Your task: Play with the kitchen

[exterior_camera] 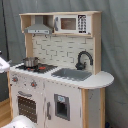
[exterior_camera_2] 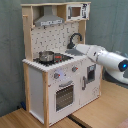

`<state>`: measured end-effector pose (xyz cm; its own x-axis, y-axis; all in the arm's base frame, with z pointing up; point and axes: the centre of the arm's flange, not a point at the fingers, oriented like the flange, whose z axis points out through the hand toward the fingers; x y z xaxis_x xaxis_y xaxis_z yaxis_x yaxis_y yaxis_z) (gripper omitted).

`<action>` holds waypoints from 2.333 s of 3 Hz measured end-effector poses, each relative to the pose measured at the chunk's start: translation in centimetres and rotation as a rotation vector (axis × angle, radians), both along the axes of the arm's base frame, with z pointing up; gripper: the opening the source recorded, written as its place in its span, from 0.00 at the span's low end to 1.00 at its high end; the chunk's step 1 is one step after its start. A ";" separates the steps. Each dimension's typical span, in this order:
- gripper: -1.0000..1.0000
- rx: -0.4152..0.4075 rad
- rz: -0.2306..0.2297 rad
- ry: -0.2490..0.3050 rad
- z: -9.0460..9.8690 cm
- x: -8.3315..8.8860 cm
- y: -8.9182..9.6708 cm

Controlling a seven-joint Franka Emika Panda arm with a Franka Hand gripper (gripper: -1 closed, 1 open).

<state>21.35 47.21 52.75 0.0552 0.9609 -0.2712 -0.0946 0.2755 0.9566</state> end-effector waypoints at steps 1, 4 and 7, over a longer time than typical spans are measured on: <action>1.00 -0.061 -0.018 -0.009 2.2 -0.2 -1.3; 1.00 -0.264 -0.055 0.008 7.3 0.3 -4.3; 1.00 -0.444 -0.077 0.053 10.6 3.4 -7.8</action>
